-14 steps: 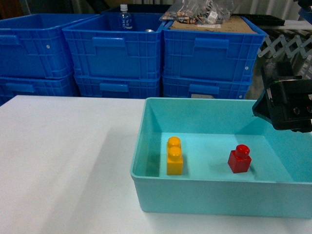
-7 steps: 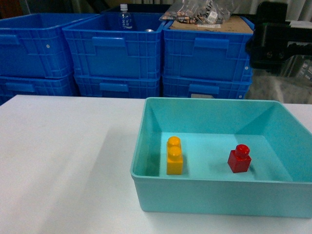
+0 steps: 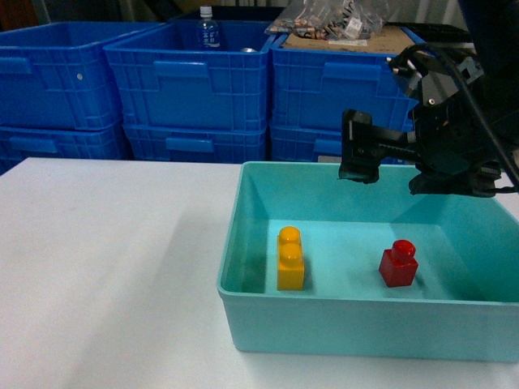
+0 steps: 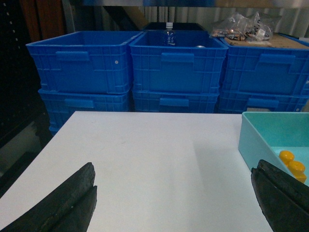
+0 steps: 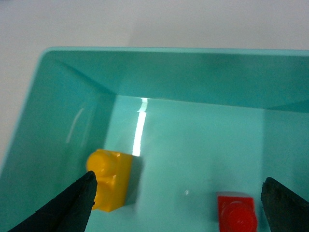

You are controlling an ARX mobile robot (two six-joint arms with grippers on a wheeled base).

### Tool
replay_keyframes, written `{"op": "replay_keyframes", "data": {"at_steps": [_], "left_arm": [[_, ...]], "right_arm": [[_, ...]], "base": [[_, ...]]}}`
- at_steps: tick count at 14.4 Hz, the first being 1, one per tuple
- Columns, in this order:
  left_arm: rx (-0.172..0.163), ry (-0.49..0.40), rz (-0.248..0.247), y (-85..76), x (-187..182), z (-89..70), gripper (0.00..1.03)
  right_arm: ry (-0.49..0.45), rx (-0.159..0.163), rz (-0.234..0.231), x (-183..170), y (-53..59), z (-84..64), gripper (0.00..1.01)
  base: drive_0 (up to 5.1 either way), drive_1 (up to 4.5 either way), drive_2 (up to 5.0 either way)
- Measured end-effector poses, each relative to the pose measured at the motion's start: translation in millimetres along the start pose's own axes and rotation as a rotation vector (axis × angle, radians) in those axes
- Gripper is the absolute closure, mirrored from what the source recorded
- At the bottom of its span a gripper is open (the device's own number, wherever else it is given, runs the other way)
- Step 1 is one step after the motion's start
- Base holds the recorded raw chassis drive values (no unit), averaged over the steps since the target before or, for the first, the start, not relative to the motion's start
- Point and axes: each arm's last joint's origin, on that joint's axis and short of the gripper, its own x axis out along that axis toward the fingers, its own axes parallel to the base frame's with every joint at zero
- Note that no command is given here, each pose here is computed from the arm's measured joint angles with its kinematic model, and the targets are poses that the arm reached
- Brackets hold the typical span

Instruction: Pick red block from blue box to shelf

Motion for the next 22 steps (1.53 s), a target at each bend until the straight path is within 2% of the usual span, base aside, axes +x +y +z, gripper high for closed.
{"op": "replay_keyframes", "data": {"at_steps": [2, 3, 6, 9, 12, 16, 18, 19, 22], "left_arm": [[0.000, 0.000, 0.000, 0.0, 0, 0.0, 0.05], [0.000, 0.000, 0.000, 0.0, 0, 0.0, 0.05], [0.000, 0.000, 0.000, 0.0, 0, 0.0, 0.05], [0.000, 0.000, 0.001, 0.0, 0, 0.0, 0.05], [0.000, 0.000, 0.000, 0.0, 0, 0.0, 0.05], [0.000, 0.000, 0.000, 0.0, 0, 0.0, 0.05], [0.000, 0.000, 0.000, 0.0, 0, 0.0, 0.05], [0.000, 0.000, 0.000, 0.0, 0, 0.0, 0.05], [0.000, 0.000, 0.000, 0.0, 0, 0.0, 0.05]], "right_arm": [[0.029, -0.030, -0.054, 20, -6.1, -7.9, 0.03], [0.038, -0.042, -0.066, 27, -8.7, -12.8, 0.03], [0.057, -0.054, -0.083, 33, -14.6, -28.0, 0.03], [0.080, -0.075, -0.112, 37, -26.9, -45.3, 0.03], [0.079, -0.070, -0.126, 42, -37.7, -48.8, 0.03], [0.079, -0.090, -0.112, 54, -40.2, -58.1, 0.03], [0.072, -0.114, -0.104, 58, -35.7, -59.3, 0.03], [0.078, -0.131, -0.110, 63, -34.6, -61.6, 0.03], [0.114, -0.146, -0.119, 76, -36.2, -71.2, 0.03]], "base": [[0.0, 0.00, 0.0], [0.0, 0.00, 0.0], [0.0, 0.00, 0.0], [0.0, 0.00, 0.0], [0.0, 0.00, 0.0], [0.0, 0.00, 0.0], [0.0, 0.00, 0.0], [0.0, 0.00, 0.0], [0.0, 0.00, 0.0]]}}
